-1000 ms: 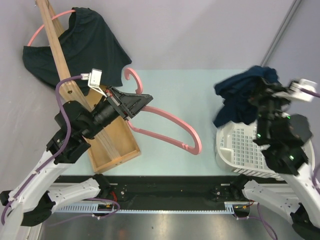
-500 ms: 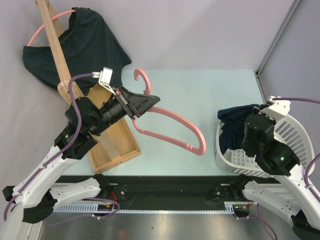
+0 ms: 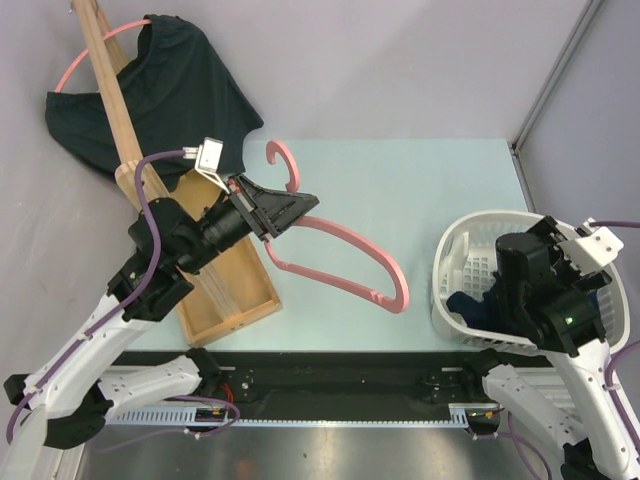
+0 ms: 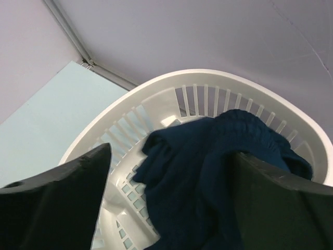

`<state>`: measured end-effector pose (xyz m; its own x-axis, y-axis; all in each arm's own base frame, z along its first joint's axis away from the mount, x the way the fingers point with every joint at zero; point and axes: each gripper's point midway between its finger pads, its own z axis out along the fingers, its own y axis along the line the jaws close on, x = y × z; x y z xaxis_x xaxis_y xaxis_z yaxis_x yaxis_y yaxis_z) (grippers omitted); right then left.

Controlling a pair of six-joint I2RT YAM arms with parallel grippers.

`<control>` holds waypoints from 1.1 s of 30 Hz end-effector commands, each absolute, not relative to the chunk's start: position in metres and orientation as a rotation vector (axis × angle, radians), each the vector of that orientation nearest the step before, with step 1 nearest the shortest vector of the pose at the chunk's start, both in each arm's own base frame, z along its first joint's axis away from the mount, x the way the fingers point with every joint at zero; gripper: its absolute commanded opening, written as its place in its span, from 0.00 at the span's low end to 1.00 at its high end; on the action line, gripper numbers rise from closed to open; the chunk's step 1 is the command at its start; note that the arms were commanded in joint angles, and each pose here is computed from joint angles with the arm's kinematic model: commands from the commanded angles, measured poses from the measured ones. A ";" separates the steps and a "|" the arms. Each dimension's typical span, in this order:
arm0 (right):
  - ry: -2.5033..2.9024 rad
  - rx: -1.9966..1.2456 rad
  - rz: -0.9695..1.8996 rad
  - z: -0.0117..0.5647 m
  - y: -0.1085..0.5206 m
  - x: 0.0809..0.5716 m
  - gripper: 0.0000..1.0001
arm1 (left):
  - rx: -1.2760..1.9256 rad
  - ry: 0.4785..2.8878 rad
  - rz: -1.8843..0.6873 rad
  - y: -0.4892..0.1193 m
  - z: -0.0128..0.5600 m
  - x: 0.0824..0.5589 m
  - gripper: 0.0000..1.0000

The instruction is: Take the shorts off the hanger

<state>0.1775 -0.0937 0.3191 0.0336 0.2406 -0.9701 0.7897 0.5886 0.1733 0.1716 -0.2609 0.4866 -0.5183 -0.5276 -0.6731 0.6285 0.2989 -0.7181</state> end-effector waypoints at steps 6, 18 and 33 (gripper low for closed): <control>1.558 0.797 -0.349 0.340 -0.071 0.198 1.00 | 0.095 1.514 -1.470 -0.258 0.495 0.167 0.00; 1.700 -0.108 0.706 0.384 0.134 0.211 1.00 | 0.075 1.588 -1.294 -0.256 0.463 0.192 0.00; 1.515 -0.210 1.323 0.457 0.188 0.146 1.00 | 0.086 1.747 -0.914 -0.253 0.389 0.243 0.00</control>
